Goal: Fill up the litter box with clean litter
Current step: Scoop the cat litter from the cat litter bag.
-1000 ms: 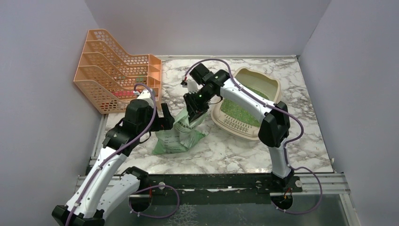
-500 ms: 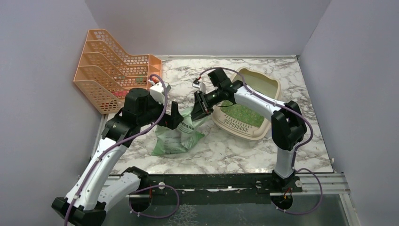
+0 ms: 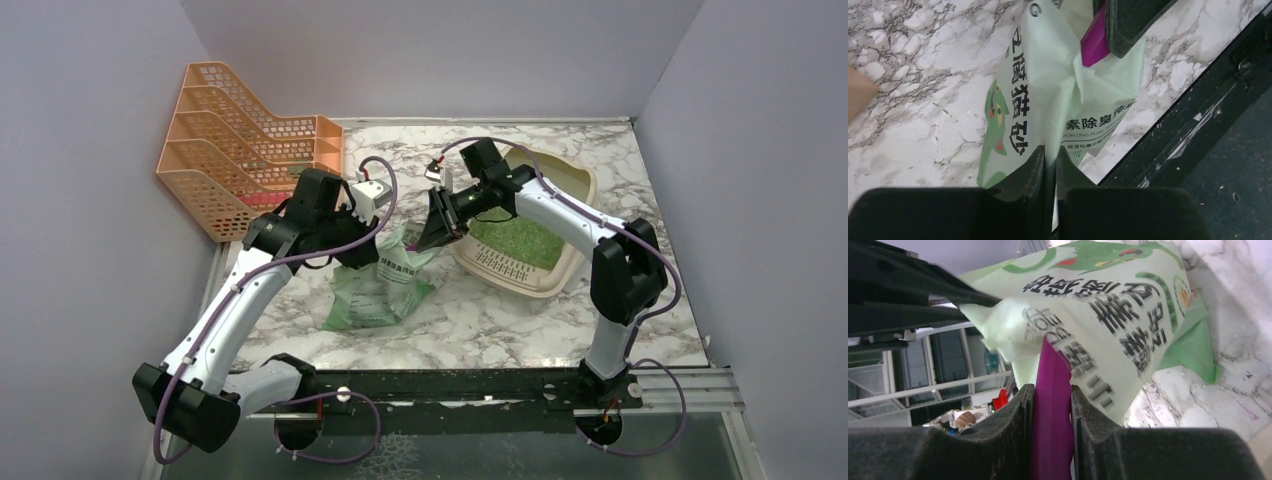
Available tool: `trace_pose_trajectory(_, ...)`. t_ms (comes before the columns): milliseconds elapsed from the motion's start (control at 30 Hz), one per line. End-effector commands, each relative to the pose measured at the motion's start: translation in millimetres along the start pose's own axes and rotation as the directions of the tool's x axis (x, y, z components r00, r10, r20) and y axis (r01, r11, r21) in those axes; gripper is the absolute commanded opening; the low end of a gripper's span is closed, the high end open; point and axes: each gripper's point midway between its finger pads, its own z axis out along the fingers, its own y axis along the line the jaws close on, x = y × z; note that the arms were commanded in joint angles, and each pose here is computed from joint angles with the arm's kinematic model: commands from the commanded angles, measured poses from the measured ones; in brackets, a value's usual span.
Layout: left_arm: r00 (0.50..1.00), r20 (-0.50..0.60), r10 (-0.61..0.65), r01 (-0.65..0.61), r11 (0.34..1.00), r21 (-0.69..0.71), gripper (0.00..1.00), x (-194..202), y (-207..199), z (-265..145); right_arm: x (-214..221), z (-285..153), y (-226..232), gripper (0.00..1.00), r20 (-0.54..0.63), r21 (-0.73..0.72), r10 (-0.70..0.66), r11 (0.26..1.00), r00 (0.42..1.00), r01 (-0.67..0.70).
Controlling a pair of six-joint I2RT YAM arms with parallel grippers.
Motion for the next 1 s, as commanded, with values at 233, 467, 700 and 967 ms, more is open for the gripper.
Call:
trace_pose_trajectory(233,0.979,0.057,0.198,-0.204,0.971,0.126,0.0,-27,-20,5,18,-30,-15,0.01,-0.026,0.318,0.039,0.948,0.999,-0.028)
trace_pose_trajectory(467,0.913,0.188,0.362,-0.392,0.907,0.155,0.0,-66,-47,5,21,-53,-11,0.01,0.005,0.459,0.047,0.887,0.999,-0.044)
trace_pose_trajectory(700,0.901,0.215,0.377,-0.398,0.915,0.066,0.0,-75,-46,13,31,-28,-15,0.01,-0.073,0.614,0.073,0.789,0.995,-0.013)
trace_pose_trajectory(967,0.917,0.169,0.361,-0.37,0.929,0.022,0.0,-33,-32,22,38,20,-50,0.01,-0.184,0.668,0.148,0.744,0.972,0.013)
